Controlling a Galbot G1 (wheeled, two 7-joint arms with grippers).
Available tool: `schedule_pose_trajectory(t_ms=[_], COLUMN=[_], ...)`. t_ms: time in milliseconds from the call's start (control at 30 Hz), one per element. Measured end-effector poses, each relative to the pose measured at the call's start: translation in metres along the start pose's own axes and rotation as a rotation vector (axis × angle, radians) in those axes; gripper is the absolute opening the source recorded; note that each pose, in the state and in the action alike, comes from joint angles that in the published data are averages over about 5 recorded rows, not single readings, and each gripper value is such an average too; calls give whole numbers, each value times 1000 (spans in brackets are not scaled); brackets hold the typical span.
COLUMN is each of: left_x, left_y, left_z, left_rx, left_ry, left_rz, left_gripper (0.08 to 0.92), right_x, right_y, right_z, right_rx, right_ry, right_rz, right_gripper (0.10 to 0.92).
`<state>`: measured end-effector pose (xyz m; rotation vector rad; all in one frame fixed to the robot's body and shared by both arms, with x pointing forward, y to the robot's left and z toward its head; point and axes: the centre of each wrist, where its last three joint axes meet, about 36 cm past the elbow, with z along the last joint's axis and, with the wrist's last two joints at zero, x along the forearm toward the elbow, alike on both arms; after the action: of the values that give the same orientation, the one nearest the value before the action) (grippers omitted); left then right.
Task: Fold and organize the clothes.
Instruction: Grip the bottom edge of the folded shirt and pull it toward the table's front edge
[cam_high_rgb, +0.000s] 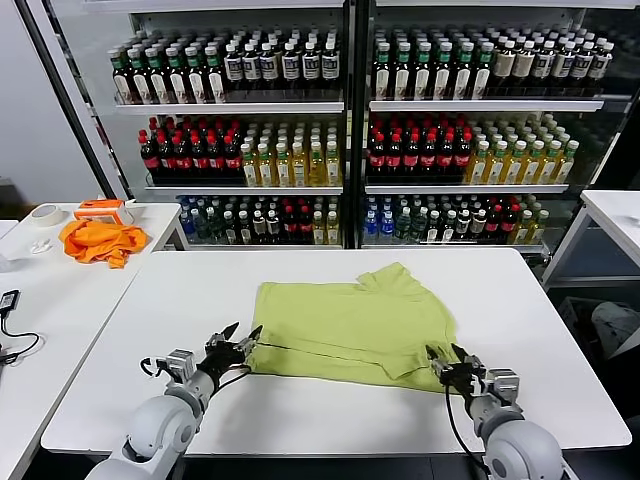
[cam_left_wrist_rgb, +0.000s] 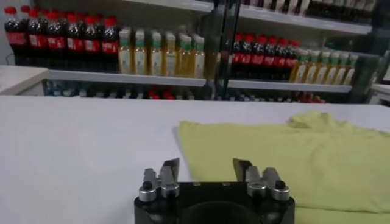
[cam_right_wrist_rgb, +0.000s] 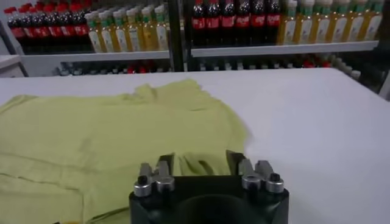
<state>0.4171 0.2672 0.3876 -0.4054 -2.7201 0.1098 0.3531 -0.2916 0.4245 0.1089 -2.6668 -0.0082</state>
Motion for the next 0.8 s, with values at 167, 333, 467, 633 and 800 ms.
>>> schedule_pose_trajectory(t_ms=[167,333,467,633,800], left_x=[9,16,18,19,21], left_y=[-12,-17,-20,-23,-27], left_z=[3,9,11,13,16], left_rx=[-2,-8,-8,-6,-3], left_ry=[30,92,119,140,154], left_rz=[9,-9,-20,-33,-35], left_gripper=[790,821,822,778,645], right_x=[3,7,8,10,11], right_y=[-2,-2,0,2,2], right_z=[8,16,20,27,29], right_rx=[7,13,13,9,3], right_ry=[14,32,44,70,78], right_rz=[20,37,45,46,47], right_gripper=[820,823,807,681,534])
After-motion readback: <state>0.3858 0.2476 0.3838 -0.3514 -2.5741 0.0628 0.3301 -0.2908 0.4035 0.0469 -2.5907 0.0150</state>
